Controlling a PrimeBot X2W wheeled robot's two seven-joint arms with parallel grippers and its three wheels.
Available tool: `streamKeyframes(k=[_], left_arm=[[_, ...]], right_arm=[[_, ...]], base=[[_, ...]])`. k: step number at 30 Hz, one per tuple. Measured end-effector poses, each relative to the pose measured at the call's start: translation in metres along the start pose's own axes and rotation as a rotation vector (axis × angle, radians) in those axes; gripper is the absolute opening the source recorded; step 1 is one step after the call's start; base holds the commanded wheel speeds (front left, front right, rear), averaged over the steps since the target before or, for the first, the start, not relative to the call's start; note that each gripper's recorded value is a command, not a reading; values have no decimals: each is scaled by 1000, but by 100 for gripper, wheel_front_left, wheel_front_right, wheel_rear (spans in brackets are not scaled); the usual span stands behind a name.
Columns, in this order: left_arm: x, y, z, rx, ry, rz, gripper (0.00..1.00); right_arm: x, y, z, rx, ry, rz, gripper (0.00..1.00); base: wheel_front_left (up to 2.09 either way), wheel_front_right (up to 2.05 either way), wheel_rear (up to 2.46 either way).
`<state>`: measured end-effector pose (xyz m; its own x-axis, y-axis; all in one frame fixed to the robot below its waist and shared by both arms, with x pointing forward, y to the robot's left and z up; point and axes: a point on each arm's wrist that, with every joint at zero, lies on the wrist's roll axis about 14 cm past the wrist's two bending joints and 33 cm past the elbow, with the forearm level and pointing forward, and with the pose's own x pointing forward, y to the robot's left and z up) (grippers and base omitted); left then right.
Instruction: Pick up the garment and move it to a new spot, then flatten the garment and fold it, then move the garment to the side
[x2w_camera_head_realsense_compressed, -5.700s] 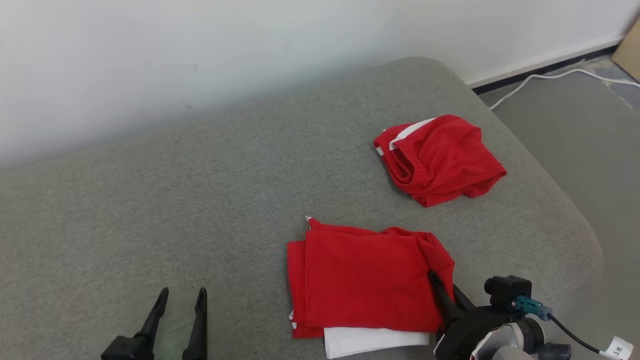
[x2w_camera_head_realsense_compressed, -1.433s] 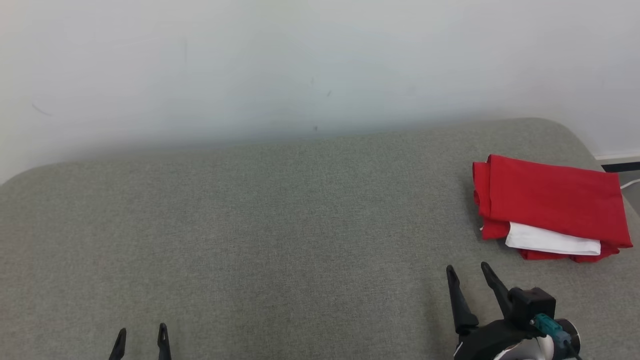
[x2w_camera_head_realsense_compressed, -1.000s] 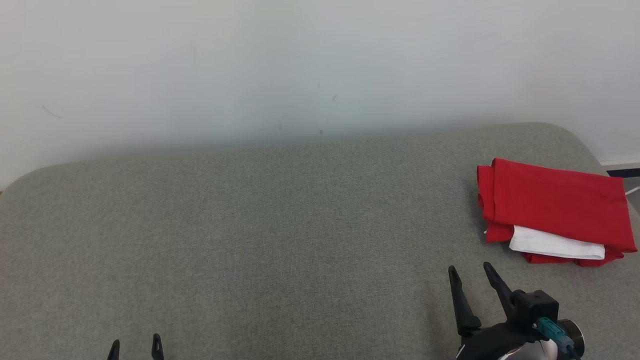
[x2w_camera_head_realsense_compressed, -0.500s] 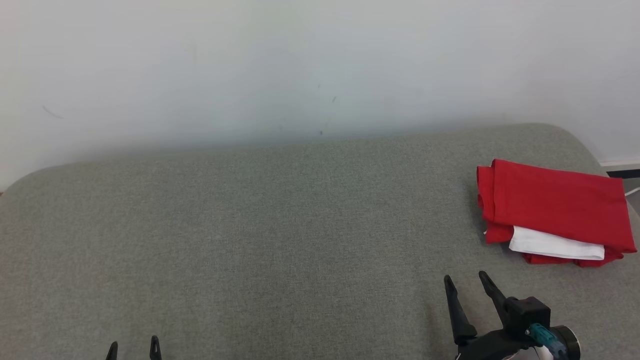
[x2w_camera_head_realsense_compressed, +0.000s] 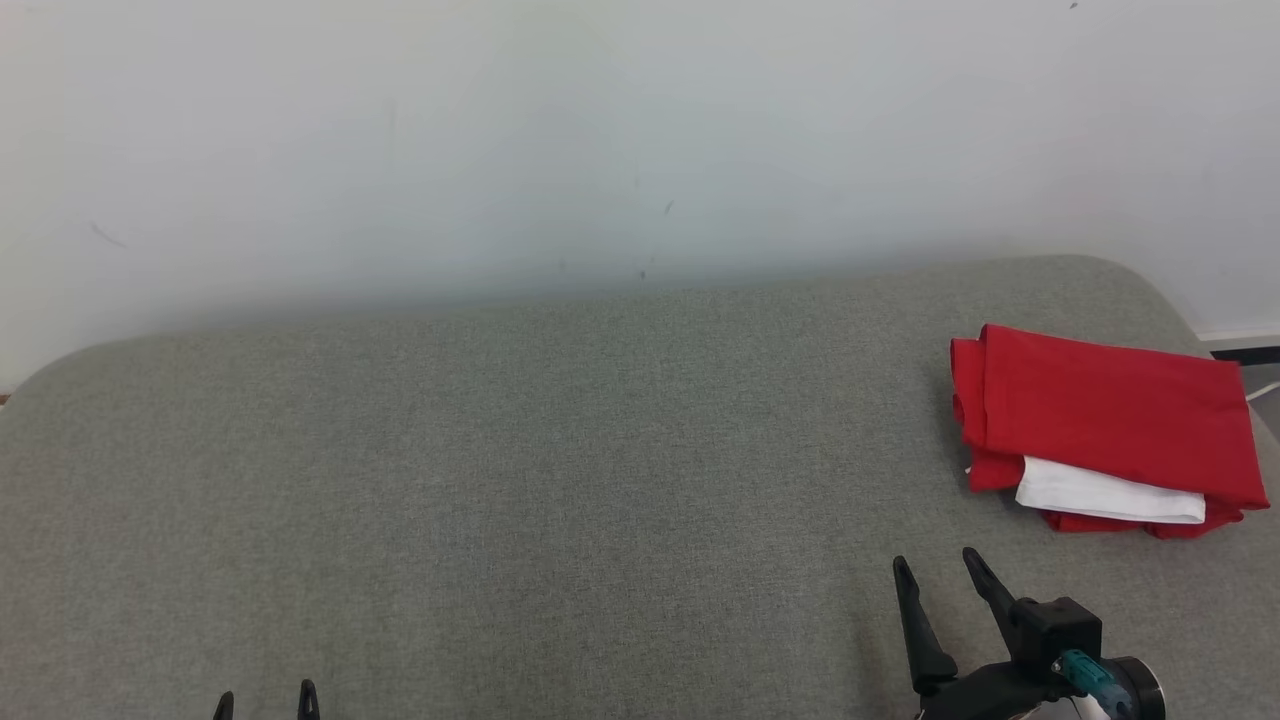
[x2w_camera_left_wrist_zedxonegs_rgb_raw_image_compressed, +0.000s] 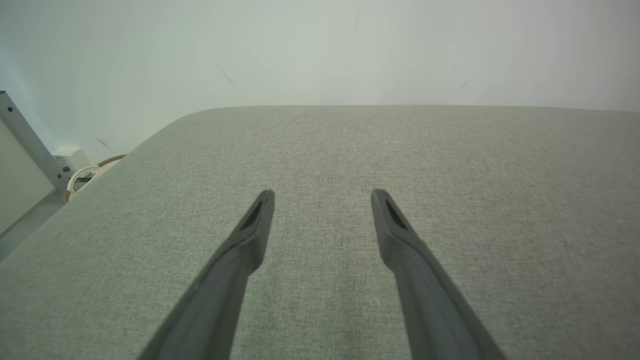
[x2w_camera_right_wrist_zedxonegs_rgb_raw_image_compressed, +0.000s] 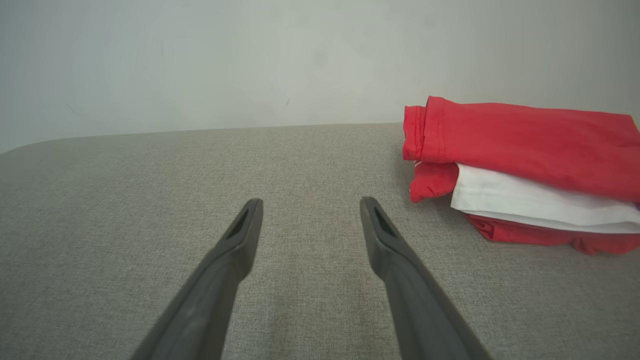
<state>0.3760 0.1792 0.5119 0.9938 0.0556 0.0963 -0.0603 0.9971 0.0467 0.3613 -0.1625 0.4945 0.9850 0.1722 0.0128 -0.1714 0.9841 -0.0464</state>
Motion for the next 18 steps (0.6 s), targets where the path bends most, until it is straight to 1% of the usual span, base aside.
streamKeyframes(k=[7, 12, 18], left_arm=[[0, 3, 0, 0, 1, 6, 100], [-2, 3, -6, 0, 18, 10, 100], [-3, 6, -6, 0, 20, 18, 100]], right_arm=[[0, 0, 0, 2, -1, -2, 100], [-6, 4, -12, 11, 35, 4, 100], [-5, 6, -13, 13, 38, 9, 100]], base=[[0, 0, 0], [0, 0, 0], [0, 0, 0]])
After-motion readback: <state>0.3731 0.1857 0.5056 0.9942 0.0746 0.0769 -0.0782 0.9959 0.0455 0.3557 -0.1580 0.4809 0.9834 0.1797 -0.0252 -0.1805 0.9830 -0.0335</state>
